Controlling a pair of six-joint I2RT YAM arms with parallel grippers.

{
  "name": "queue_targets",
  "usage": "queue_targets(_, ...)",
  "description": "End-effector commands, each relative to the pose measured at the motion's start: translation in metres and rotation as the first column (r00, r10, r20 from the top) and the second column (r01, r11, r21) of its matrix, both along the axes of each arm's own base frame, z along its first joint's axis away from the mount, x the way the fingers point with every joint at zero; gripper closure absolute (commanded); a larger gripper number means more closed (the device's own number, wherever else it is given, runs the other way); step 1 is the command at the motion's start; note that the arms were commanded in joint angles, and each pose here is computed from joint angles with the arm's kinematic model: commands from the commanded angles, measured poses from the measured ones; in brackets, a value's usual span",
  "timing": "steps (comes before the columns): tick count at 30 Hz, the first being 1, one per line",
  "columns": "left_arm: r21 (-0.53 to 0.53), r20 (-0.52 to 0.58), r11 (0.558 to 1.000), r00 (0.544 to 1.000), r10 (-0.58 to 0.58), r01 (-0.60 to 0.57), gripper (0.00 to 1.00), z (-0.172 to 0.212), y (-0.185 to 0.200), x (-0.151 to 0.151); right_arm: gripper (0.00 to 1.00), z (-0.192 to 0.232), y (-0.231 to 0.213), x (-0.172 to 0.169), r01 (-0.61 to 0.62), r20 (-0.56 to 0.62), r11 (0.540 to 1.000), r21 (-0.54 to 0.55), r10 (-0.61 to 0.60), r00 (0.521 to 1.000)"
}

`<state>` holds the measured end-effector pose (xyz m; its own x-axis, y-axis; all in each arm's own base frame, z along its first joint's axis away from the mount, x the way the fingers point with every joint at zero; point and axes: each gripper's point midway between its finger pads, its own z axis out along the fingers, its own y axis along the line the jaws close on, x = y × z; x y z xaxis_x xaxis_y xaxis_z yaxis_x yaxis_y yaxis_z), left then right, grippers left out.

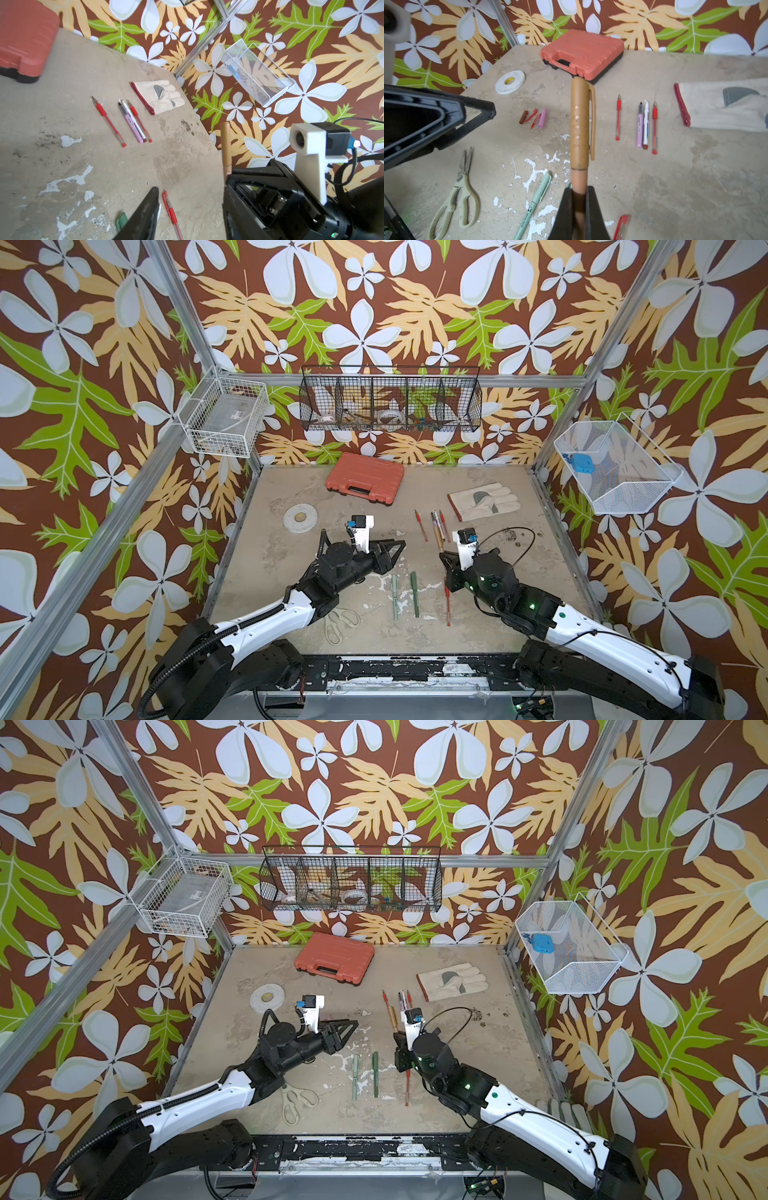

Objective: Open the pen caps
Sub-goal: 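Grasp the tan pen and lift it upright with the right gripper, then bring the tan pen toward the left gripper and close the left gripper on its cap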

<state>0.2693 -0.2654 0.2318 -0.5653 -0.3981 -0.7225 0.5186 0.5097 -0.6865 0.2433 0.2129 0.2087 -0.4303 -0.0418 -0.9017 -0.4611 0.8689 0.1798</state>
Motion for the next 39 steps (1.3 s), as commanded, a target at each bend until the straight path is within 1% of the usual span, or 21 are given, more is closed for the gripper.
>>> queue_targets(1,-0.052,0.129,0.999,0.992,-0.006,0.013,0.48,0.026,0.007,-0.008,0.96,0.018,0.020,-0.006,-0.141,0.108,0.990,0.000,0.140,0.984)
queue_targets(5,-0.081,0.188,0.996,0.982,-0.009,0.024,0.48,0.033,0.015,-0.020,0.97,0.015,0.039,-0.023,-0.286,0.139,0.957,0.044,0.278,0.950)
queue_targets(8,-0.087,0.232,0.995,0.972,-0.036,0.058,0.48,0.036,0.016,-0.029,0.97,0.015,0.047,-0.032,-0.354,0.172,0.932,0.074,0.338,0.925)
queue_targets(11,-0.087,0.252,0.993,0.966,-0.059,0.084,0.48,0.037,0.014,-0.033,0.98,0.016,0.053,-0.039,-0.409,0.206,0.908,0.088,0.385,0.900)
queue_targets(14,-0.114,0.283,0.986,0.955,-0.088,0.125,0.48,0.046,0.013,-0.041,0.98,0.014,0.058,-0.046,-0.456,0.218,0.885,0.091,0.429,0.877)
queue_targets(20,-0.114,0.323,0.978,0.938,-0.128,0.173,0.48,0.049,0.010,-0.050,0.97,0.019,0.060,-0.057,-0.505,0.256,0.855,0.115,0.466,0.847)
queue_targets(23,-0.116,0.350,0.967,0.921,-0.172,0.225,0.49,0.052,0.005,-0.058,0.96,0.019,0.060,-0.058,-0.513,0.261,0.850,0.117,0.472,0.842)
queue_targets(28,-0.111,0.336,0.955,0.915,-0.223,0.273,0.49,0.048,-0.004,-0.059,0.96,0.019,0.065,-0.065,-0.556,0.262,0.822,0.125,0.513,0.818)
queue_targets(31,-0.112,0.333,0.942,0.905,-0.264,0.316,0.51,0.045,-0.010,-0.063,0.96,0.017,0.067,-0.064,-0.554,0.256,0.824,0.121,0.513,0.819)
queue_targets(34,-0.145,0.338,0.921,0.893,-0.297,0.361,0.51,0.048,-0.012,-0.069,0.96,0.012,0.068,-0.062,-0.549,0.240,0.827,0.118,0.513,0.824)
queue_targets(39,-0.159,0.321,0.909,0.891,-0.321,0.385,0.53,0.047,-0.016,-0.072,0.96,0.007,0.075,-0.062,-0.568,0.221,0.815,0.118,0.536,0.815)
